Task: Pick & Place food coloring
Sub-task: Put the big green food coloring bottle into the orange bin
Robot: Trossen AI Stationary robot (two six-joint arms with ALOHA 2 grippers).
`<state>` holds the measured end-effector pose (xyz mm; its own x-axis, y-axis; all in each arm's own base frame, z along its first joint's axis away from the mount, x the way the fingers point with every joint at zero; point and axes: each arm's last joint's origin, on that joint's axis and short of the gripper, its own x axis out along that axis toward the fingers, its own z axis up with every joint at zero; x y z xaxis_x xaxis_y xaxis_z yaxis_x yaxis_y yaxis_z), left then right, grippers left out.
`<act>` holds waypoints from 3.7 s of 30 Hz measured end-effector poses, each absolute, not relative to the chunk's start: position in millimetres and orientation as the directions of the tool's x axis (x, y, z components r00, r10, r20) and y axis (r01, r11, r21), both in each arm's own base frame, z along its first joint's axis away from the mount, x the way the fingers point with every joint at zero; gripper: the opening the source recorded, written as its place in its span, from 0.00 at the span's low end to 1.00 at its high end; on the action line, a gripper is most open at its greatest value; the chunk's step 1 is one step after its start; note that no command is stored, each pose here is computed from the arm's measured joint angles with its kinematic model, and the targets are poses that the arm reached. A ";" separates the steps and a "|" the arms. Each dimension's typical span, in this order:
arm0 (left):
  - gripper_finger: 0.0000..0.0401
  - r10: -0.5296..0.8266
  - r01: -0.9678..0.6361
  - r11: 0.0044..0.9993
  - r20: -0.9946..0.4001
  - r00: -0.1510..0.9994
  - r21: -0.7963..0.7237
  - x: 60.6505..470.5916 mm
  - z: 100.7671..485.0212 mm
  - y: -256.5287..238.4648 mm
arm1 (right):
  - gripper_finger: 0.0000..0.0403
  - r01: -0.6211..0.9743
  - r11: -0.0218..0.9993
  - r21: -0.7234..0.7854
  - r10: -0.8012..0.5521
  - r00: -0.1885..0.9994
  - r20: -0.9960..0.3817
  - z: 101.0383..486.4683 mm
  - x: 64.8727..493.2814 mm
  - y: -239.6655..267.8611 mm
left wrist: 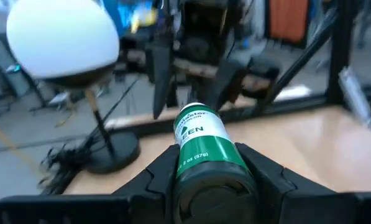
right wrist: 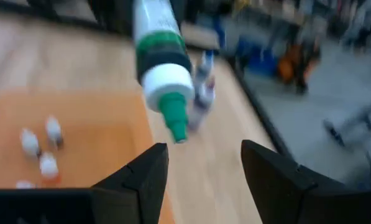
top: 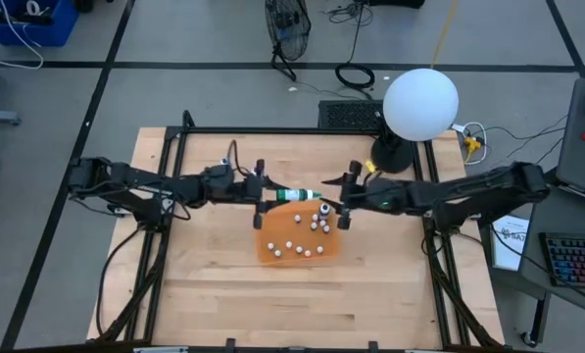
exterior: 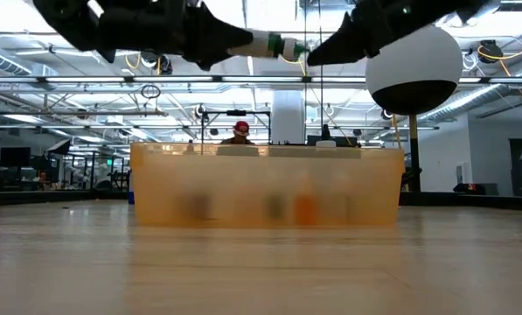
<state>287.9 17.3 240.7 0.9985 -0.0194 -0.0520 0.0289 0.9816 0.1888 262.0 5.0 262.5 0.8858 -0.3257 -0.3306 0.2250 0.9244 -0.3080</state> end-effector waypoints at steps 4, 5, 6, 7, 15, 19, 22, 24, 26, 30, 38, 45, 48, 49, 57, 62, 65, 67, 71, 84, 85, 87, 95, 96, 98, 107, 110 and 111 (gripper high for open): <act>0.33 -0.048 0.047 0.986 0.004 0.999 0.163 282.1 236.8 25.2 | 0.48 0.189 0.942 -0.277 -0.231 0.965 -0.126 246.2 250.3 -2.0; 0.33 -0.056 0.055 0.985 0.005 0.998 0.162 281.4 236.0 26.5 | 0.48 0.175 0.945 -0.277 -0.206 0.975 -0.087 243.0 248.5 -2.7; 0.33 -0.067 0.064 0.985 0.010 0.998 0.163 281.2 236.5 27.4 | 0.48 0.170 0.945 -0.279 -0.190 0.981 -0.046 241.8 248.1 -3.3; 0.33 -0.073 0.070 0.984 0.016 0.997 0.163 281.1 237.2 27.9 | 0.48 0.160 0.947 -0.278 -0.170 0.985 -0.012 241.1 248.2 -3.6; 0.33 -0.075 0.072 0.986 0.015 0.997 0.147 280.9 237.1 29.7 | 0.52 0.077 0.948 -0.309 -0.062 0.996 0.059 232.9 267.5 -5.7; 0.33 -0.076 0.073 0.987 0.015 0.997 0.147 281.0 237.2 29.6 | 0.60 0.085 0.950 -0.301 -0.072 0.996 0.056 229.0 280.4 -7.6; 0.33 -0.075 0.072 0.987 0.015 0.997 0.145 281.0 237.3 29.7 | 0.65 0.080 0.952 -0.296 -0.065 0.996 0.058 229.3 290.8 -7.1; 0.33 -0.076 0.073 0.987 0.015 0.997 0.145 281.0 237.2 29.5 | 0.67 0.078 0.951 -0.299 -0.068 0.997 0.044 227.1 295.6 -7.6; 0.33 -0.076 0.074 0.987 0.010 0.997 0.140 281.1 236.9 29.5 | 0.68 0.078 0.950 -0.302 -0.068 0.997 0.043 227.4 300.4 -7.7; 0.33 -0.076 0.075 0.989 0.002 0.997 0.130 281.1 236.1 29.5 | 0.66 0.079 0.948 -0.308 -0.067 0.997 0.048 228.8 302.6 -7.8; 0.33 -0.076 0.076 0.989 -0.006 0.997 0.125 281.1 235.3 29.5 | 0.49 0.089 0.938 -0.334 -0.078 0.996 0.045 228.6 302.5 -9.9; 0.33 -0.067 0.067 0.991 -0.002 0.998 0.119 281.1 235.6 29.7 | 0.31 0.099 0.929 -0.355 -0.093 0.995 0.033 227.7 302.2 -15.4; 0.33 -0.054 0.055 0.993 -0.008 0.998 0.106 281.7 234.5 29.9 | 0.31 0.081 0.921 -0.381 -0.097 0.995 -0.023 230.2 300.1 -14.7; 0.33 -0.047 0.048 0.994 -0.007 0.999 0.097 281.7 234.5 30.0 | 0.31 0.070 0.921 -0.384 -0.104 0.992 -0.069 232.8 300.6 -14.2; 0.75 0.018 -0.022 0.999 0.080 0.997 0.048 268.4 258.8 30.4 | 0.31 -0.056 0.866 -0.496 -0.232 0.835 -0.499 278.7 301.4 10.4; 0.97 0.019 -0.023 0.997 0.056 0.998 0.072 253.3 270.7 28.6 | 0.31 -0.086 0.847 -0.525 -0.326 0.697 -0.639 320.8 302.7 26.6; 0.94 0.020 -0.024 0.995 0.044 0.999 0.093 245.8 275.3 27.7 | 0.31 -0.160 0.823 -0.545 -0.339 0.631 -0.698 330.3 318.8 34.2; 0.90 0.021 -0.024 0.995 0.038 0.999 0.098 244.3 276.1 27.5 | 0.31 -0.192 0.813 -0.549 -0.350 0.592 -0.726 344.6 329.3 33.5; 0.83 0.020 -0.023 0.995 0.029 0.999 0.099 243.3 276.2 27.3 | 0.31 -0.262 0.846 -0.465 -0.320 0.448 -0.835 347.9 361.4 22.5; 0.74 0.021 -0.010 0.992 -0.086 0.996 0.123 243.1 264.8 27.3 | 0.31 -0.382 0.899 -0.216 -0.203 0.075 -0.976 277.4 410.6 1.8; 0.74 0.021 -0.010 0.992 -0.087 0.996 0.122 243.1 264.7 27.3 | 0.31 -0.383 0.899 -0.211 -0.203 0.062 -0.977 274.4 409.8 1.5; 0.75 0.020 -0.009 0.992 -0.089 0.996 0.124 243.1 264.5 27.3 | 0.31 -0.390 0.897 -0.205 -0.203 0.047 -0.978 267.3 409.7 1.8; 0.78 0.020 -0.006 0.990 -0.099 0.995 0.142 243.0 263.5 27.2 | 0.31 -0.391 0.895 -0.213 -0.207 0.059 -0.977 242.1 413.1 1.8; 0.79 0.020 -0.006 0.989 -0.099 0.995 0.146 243.0 263.5 27.3 | 0.31 -0.389 0.896 -0.216 -0.207 0.065 -0.976 240.1 413.7 1.8; 0.79 0.020 -0.004 0.988 -0.100 0.995 0.157 243.0 263.4 27.3 | 0.31 -0.383 0.897 -0.220 -0.208 0.072 -0.975 235.6 414.2 1.7; 0.76 0.020 -0.003 0.986 -0.101 0.995 0.168 243.0 263.3 27.3 | 0.30 -0.368 0.904 -0.216 -0.209 0.061 -0.976 223.0 413.1 1.6; 0.75 0.020 -0.002 0.986 -0.107 0.994 0.167 243.0 262.7 27.3 | 0.30 -0.367 0.906 -0.212 -0.209 0.048 -0.977 219.4 411.4 1.5; 0.75 0.020 -0.001 0.986 -0.109 0.994 0.167 243.0 262.5 27.3 | 0.30 -0.369 0.906 -0.209 -0.209 0.041 -0.977 217.8 410.6 1.5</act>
<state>243.0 27.3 262.5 0.9938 0.0199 -0.1092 -0.0015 0.9860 0.1667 410.6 1.5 217.8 0.0409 -0.2092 -0.9770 -0.3688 0.9056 -0.2094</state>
